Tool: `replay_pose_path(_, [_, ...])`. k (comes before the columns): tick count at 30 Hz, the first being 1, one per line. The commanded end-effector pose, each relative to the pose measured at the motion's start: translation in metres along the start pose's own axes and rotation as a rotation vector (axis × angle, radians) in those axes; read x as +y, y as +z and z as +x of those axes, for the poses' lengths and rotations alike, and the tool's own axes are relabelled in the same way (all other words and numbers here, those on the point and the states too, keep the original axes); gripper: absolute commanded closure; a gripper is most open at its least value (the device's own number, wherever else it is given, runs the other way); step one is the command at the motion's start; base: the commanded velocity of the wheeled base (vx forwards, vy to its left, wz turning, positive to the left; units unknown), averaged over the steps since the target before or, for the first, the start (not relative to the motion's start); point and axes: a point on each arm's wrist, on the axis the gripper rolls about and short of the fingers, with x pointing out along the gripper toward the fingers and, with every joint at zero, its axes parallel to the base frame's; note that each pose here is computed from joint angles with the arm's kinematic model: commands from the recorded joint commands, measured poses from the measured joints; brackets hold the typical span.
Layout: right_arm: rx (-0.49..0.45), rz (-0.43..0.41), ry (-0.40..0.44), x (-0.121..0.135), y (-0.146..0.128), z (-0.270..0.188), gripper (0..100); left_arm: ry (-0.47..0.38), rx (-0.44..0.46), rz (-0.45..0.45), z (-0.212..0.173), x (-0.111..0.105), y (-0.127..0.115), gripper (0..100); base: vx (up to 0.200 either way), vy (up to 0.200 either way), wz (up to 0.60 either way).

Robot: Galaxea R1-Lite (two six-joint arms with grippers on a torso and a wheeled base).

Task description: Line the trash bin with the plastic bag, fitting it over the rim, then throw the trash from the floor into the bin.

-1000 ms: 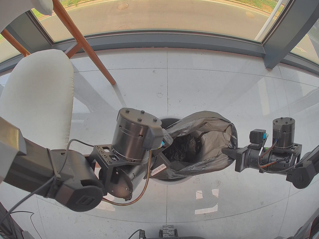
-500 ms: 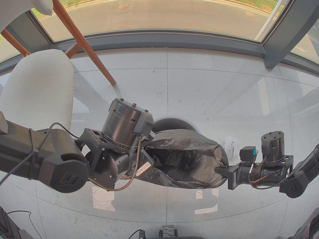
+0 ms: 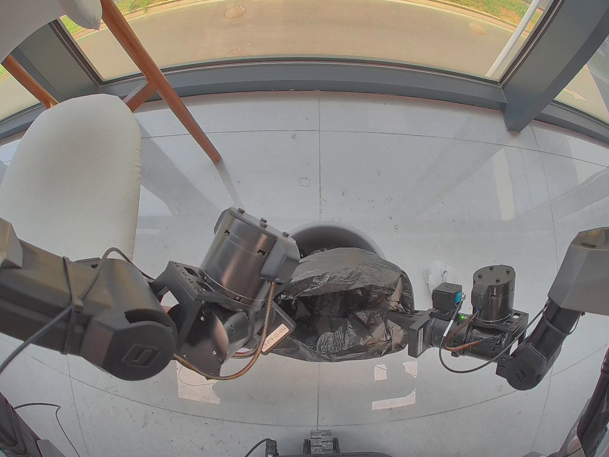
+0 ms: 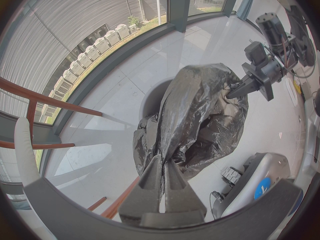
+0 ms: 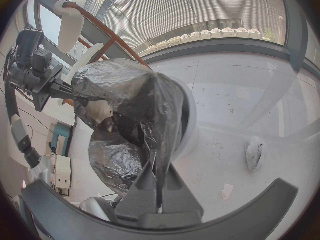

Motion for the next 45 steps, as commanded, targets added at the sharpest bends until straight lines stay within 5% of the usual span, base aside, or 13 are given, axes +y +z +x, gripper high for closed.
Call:
replay_pose_path(1, [0.026, 0.038, -0.082, -0.030, -0.012, 0.007, 100, 0.011, 0.009, 0.000, 0.019, -0.005, 0.000, 100, 0.000, 0.000, 0.00])
replay_pose_path(14, [-0.164, 0.020, -0.106, -0.041, 0.035, 0.000, 100, 0.074, -0.066, -0.080, 0.035, 0.019, 0.034, 100, 0.000, 0.000, 0.00])
replay_pose_path(29, [0.095, 0.025, -0.022, -0.002, -0.025, -0.023, 100, 0.015, 0.050, 0.005, 0.037, -0.006, -0.005, 100, 0.000, 0.000, 0.00])
replay_pose_path(30, [0.101, 0.030, -0.023, -0.003, -0.027, -0.020, 0, 0.014, 0.051, 0.007, 0.038, -0.006, -0.005, 100, 0.000, 0.000, 0.00])
replay_pose_path(39, [0.054, 0.028, -0.023, 0.001, -0.018, -0.039, 0, 0.010, 0.032, 0.016, 0.021, -0.004, 0.005, 100, 0.000, 0.000, 0.00])
replay_pose_path(45, [-0.111, 0.051, -0.049, 0.005, 0.017, -0.066, 0, 0.039, -0.012, -0.028, 0.022, 0.011, 0.026, 100, 0.000, 0.000, 0.00])
